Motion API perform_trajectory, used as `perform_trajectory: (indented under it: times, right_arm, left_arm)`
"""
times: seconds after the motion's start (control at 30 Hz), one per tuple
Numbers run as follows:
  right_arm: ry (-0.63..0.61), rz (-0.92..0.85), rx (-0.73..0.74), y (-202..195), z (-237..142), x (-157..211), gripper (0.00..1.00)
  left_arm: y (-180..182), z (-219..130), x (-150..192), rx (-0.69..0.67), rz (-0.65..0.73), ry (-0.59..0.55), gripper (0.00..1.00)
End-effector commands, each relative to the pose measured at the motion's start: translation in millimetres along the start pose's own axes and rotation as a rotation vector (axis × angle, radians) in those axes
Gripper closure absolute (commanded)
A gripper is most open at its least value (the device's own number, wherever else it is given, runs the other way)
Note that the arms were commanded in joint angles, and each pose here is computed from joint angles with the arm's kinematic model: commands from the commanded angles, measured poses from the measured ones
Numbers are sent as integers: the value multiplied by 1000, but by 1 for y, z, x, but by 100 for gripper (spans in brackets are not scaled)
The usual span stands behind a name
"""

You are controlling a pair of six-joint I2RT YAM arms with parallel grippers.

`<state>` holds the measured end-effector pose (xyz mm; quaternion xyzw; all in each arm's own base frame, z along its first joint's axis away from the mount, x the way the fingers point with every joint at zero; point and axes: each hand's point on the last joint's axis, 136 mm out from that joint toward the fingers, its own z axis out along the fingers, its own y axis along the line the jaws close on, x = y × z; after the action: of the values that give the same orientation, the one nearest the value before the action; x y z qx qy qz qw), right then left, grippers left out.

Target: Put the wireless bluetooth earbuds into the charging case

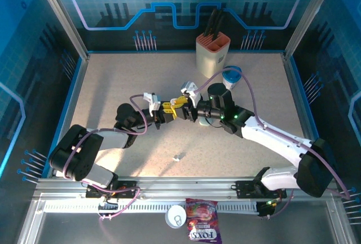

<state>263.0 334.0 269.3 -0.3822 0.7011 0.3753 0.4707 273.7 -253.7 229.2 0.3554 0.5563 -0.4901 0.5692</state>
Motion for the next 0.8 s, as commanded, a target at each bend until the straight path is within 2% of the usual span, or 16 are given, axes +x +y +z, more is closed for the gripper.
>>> perform_trajectory:
  times: [0.0,0.13,0.3,0.53,0.77]
  right_arm:
    - [-37,-19,53,-7,-14,-12,59]
    - [-53,-47,93,-9,-26,-21,52]
    - [4,-73,138,-14,-23,-13,42]
    - [62,-82,190,-20,-8,-8,40]
    - [88,-60,258,-34,-11,-3,40]
  left_arm:
    - [-3,1,-26,11,72,-62,92]
    - [-1,0,-24,3,70,-60,92]
    - [0,-1,-23,0,70,-58,92]
    - [0,-1,-23,6,72,-56,92]
    - [0,-3,-23,-4,79,-58,92]
